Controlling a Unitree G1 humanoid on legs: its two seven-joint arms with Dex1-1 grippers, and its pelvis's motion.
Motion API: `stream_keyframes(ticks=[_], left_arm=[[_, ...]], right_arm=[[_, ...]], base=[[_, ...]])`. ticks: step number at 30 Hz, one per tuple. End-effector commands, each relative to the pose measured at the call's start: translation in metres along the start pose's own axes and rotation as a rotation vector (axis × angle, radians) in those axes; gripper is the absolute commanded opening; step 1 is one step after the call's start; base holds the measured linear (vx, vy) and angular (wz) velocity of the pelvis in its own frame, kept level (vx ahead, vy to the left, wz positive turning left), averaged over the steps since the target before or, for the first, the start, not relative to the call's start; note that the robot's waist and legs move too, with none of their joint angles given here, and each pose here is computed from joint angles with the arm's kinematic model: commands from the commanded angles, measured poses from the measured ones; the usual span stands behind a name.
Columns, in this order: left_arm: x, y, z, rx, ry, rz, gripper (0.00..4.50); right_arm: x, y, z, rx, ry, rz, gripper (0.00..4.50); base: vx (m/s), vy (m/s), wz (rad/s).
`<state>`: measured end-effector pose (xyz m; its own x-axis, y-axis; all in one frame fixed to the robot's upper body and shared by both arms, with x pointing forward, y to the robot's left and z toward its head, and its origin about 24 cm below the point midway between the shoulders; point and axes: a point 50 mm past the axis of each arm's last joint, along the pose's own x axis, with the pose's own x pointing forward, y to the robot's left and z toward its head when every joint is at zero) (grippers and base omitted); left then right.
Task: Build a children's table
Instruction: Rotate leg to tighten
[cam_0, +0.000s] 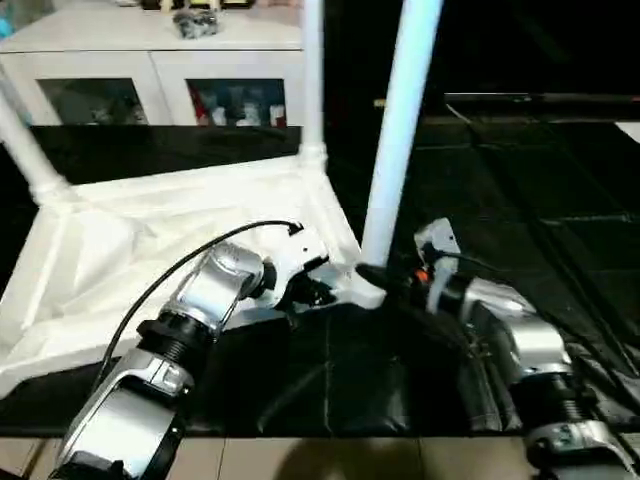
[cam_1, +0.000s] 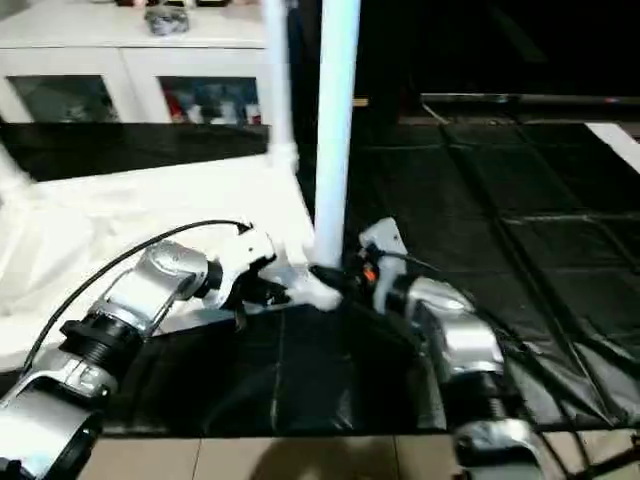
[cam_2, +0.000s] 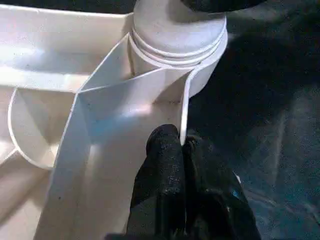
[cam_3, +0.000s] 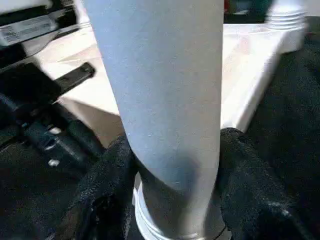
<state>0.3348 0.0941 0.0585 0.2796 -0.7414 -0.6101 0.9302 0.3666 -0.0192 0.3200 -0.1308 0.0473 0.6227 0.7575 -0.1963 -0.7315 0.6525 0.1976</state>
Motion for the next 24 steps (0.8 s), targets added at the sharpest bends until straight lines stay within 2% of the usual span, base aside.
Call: stream_keyframes(ticks=[1,9,16,22,23,24], left_arm=[[0.017,-0.012,0.022,0.014,-0.081,-0.019,0.0],[0.025,-0.01,0.031,-0.023,-0.113,0.078,0.0],[0.036,-0.01,0.05,-0.067,-0.172,0.192,0.0],[0.038,-0.013,0.053,-0.071,-0.191,0.197,0.0],[0.038,-0.012,0.051,-0.073,-0.187,0.202,0.0],[0.038,-0.012,0.051,-0.073,-0.186,0.203,0.0]], right_arm=[[0.025,0.018,-0.018,0.064,0.062,-0.002,1.99],[0.047,0.016,-0.015,0.102,0.057,-0.193,1.98],[0.072,0.022,-0.005,0.11,0.051,-0.36,1.98],[0.076,0.024,-0.003,0.124,0.028,-0.37,1.98],[0.076,0.023,-0.003,0.132,0.021,-0.364,2.52],[0.075,0.023,-0.003,0.133,0.021,-0.364,2.52]], base=[[0.0,0.0,0.0],[0.0,0.0,0.0],[0.0,0.0,0.0],[0.0,0.0,0.0],[0.0,0.0,0.0],[0.0,0.0,0.0]])
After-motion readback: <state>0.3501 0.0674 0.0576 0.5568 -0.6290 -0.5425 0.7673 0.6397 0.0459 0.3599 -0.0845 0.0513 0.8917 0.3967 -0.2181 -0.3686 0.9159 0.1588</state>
